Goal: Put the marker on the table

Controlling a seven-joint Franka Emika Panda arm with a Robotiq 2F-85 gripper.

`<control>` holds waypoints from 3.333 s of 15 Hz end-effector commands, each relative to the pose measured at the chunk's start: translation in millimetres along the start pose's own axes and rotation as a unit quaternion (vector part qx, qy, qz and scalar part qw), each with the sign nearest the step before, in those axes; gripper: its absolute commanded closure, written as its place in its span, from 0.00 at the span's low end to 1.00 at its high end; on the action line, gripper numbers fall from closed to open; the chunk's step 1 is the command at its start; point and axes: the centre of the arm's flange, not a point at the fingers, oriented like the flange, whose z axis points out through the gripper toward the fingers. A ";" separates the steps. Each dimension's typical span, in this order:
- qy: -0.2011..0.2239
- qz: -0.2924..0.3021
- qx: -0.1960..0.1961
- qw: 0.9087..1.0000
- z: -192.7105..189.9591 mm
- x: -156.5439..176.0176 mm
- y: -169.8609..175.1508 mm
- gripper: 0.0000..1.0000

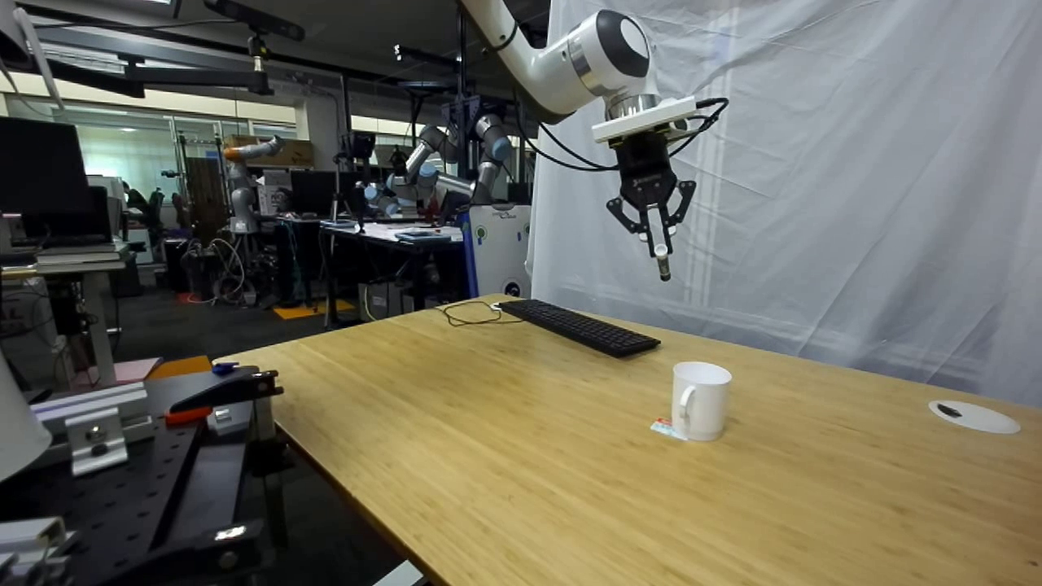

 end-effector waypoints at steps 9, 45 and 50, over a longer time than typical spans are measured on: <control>-0.002 -0.040 -0.006 0.999 -1.8 4.6 -33.1 0.95; 0.134 0.036 0.044 0.989 127.2 -66.1 -155.9 0.28; 0.128 0.028 0.037 0.991 123.8 -64.0 -157.8 0.00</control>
